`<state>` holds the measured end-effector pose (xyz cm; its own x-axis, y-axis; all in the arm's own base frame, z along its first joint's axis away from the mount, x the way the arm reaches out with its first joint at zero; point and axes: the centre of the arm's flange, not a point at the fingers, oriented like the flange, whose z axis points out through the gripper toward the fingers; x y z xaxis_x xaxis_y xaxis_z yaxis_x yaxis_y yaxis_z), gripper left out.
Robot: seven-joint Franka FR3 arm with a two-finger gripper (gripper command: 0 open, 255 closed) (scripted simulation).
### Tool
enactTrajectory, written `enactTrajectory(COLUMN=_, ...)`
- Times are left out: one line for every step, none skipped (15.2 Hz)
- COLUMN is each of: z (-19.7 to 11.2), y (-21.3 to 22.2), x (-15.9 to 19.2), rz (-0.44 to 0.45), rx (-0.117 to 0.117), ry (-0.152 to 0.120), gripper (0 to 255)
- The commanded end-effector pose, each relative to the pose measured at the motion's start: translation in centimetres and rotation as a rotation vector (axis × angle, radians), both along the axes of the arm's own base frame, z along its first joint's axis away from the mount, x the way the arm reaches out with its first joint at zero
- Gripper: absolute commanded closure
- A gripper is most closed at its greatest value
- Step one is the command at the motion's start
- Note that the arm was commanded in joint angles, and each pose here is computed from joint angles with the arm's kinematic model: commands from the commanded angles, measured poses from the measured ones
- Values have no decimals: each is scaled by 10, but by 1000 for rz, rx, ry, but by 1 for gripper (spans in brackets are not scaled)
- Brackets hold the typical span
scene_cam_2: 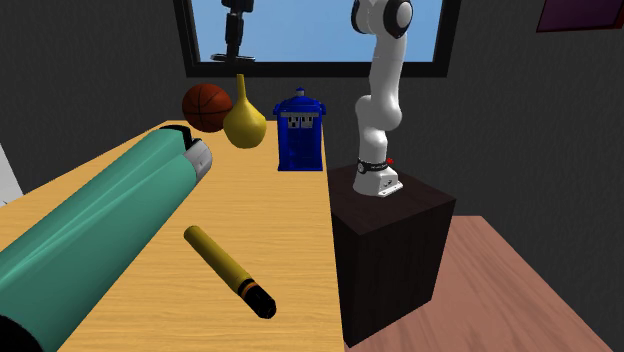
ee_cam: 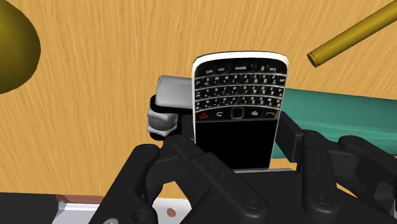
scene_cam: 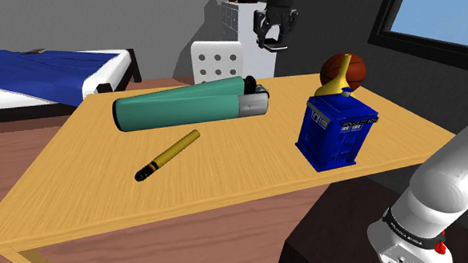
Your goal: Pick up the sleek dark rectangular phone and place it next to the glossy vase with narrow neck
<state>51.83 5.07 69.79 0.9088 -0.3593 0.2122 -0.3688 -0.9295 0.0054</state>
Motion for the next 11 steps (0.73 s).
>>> enactTrajectory(z=0, y=-25, x=-1, rz=2, rx=0, ry=0, gripper=255)
enactTrajectory(z=0, y=-38, x=-1, rz=2, rx=0, ry=0, gripper=255)
enactTrajectory(z=0, y=-52, x=-1, rz=2, rx=0, ry=0, gripper=255)
enactTrajectory(z=0, y=-65, x=-1, rz=2, rx=0, ry=0, gripper=255)
enactTrajectory(z=0, y=-78, x=-1, rz=2, rx=0, ry=0, gripper=255)
enactTrajectory(z=0, y=-91, x=-1, rz=2, rx=0, ry=0, gripper=255)
enactTrajectory(z=0, y=-104, x=-1, rz=2, rx=0, ry=0, gripper=255)
enactTrajectory(z=0, y=-118, x=-1, rz=2, rx=0, ry=0, gripper=255)
enactTrajectory(z=0, y=-131, x=-1, rz=2, rx=0, ry=0, gripper=255)
enactTrajectory(z=0, y=-144, x=-1, rz=2, rx=0, ry=0, gripper=255)
enactTrajectory(z=0, y=-157, x=-1, rz=2, rx=0, ry=0, gripper=255)
